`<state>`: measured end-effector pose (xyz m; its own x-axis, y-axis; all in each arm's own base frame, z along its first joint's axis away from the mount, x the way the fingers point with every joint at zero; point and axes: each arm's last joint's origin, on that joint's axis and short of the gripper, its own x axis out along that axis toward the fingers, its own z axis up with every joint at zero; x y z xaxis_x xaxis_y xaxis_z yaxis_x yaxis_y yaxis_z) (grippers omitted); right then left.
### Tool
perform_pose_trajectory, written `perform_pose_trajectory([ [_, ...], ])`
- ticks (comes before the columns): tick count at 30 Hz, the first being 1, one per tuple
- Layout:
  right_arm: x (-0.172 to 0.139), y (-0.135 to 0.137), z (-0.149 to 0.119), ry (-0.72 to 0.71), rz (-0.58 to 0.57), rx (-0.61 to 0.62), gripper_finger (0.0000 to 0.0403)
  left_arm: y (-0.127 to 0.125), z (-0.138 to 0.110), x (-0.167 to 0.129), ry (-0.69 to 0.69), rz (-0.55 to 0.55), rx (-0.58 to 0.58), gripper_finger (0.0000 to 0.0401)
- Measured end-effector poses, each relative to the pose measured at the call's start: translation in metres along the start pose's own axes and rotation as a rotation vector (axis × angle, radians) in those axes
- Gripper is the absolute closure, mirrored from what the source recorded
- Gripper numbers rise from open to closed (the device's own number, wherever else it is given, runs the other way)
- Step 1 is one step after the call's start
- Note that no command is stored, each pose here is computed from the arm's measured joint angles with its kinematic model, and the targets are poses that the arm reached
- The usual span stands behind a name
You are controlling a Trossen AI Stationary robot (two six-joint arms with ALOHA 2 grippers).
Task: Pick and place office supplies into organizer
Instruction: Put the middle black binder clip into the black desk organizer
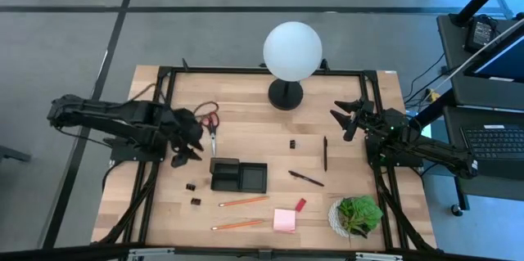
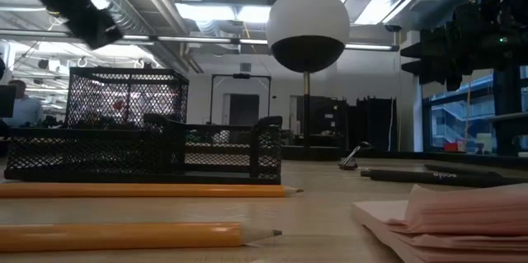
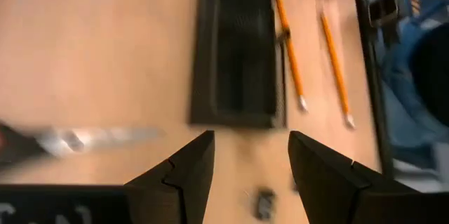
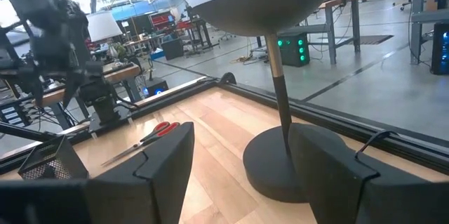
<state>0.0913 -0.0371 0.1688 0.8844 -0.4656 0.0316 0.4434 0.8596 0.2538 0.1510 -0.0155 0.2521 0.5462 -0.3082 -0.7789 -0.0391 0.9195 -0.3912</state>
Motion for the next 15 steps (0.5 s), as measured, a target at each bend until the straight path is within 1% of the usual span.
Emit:
perform_pose_trajectory([
  [2,0.0,0.0,0.0,0.0,0.0,0.0,0.0167,-0.003,-0.001,0.007,0.05,-0.003,-0.057,0.0227],
  [4,0.0,0.0,0.0,0.0,0.0,0.0,0.0167,-0.006,-0.001,0.013,0.087,-0.006,-0.088,0.0228],
  [6,0.0,0.0,0.0,0.0,0.0,0.0,0.0167,-0.009,-0.002,0.019,0.123,-0.007,-0.097,0.023],
  [12,0.0,0.0,0.0,0.0,0.0,0.0,0.0167,-0.019,-0.005,0.039,0.229,0.01,-0.062,0.0237],
  [15,0.0,0.0,0.0,0.0,0.0,0.0,0.0167,-0.022,-0.007,0.049,0.284,0.031,-0.122,0.0239],
])
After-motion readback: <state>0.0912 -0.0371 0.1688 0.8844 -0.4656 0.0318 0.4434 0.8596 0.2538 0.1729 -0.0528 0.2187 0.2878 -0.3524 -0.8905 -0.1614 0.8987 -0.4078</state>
